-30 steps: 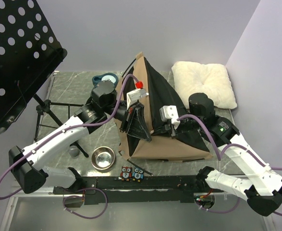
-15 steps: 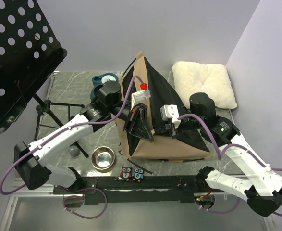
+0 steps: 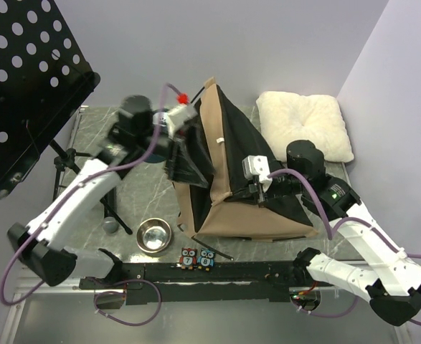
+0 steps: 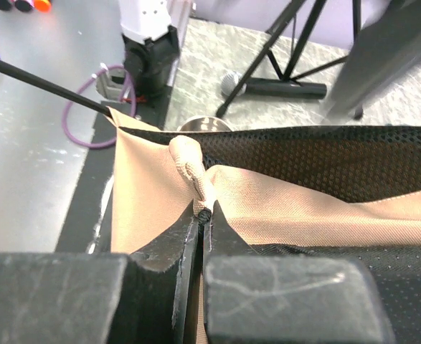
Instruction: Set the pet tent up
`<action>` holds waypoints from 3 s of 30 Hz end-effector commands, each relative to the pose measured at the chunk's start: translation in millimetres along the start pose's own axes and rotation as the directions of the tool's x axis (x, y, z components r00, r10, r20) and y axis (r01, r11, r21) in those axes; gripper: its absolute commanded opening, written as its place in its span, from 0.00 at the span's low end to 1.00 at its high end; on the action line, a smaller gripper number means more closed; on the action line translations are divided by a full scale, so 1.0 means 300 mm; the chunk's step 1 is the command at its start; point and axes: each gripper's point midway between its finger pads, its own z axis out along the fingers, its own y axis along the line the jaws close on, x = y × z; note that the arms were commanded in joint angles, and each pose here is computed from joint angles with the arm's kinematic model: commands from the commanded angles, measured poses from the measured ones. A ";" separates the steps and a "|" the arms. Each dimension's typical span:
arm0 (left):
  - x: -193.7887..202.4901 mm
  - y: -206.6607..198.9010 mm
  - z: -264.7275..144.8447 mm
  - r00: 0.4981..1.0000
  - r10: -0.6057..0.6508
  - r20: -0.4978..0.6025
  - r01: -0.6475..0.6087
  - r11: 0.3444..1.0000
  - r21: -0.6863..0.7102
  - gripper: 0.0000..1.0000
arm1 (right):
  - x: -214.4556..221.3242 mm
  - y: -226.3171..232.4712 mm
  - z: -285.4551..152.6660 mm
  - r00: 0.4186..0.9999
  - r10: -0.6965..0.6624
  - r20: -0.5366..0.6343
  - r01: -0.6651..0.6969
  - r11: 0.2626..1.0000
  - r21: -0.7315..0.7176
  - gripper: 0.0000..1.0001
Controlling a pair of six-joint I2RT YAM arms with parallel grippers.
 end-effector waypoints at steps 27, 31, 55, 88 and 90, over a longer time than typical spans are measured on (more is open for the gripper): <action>0.025 -0.551 0.157 0.977 0.212 0.004 -0.204 0.934 0.293 0.52 | -0.071 -0.060 0.003 0.994 0.083 0.074 -0.085 0.996 0.031 0.00; 0.060 -0.565 0.171 0.980 0.200 -0.013 -0.186 0.930 0.316 0.47 | -0.070 -0.065 0.003 0.994 0.078 0.071 -0.080 0.996 0.036 0.00; 0.051 -0.516 0.243 0.983 0.182 -0.026 -0.167 0.944 0.286 0.15 | -0.073 -0.056 -0.001 0.995 0.066 0.079 -0.069 0.997 0.036 0.00; 0.242 -0.073 0.004 0.932 -0.362 0.013 0.361 0.925 -0.122 0.01 | -0.161 0.010 -0.043 0.986 -0.011 0.169 0.008 1.000 0.014 0.00; 0.234 -0.064 0.004 0.931 -0.364 0.023 0.364 0.923 -0.124 0.01 | -0.161 0.015 -0.044 0.986 -0.013 0.167 0.012 1.000 0.008 0.00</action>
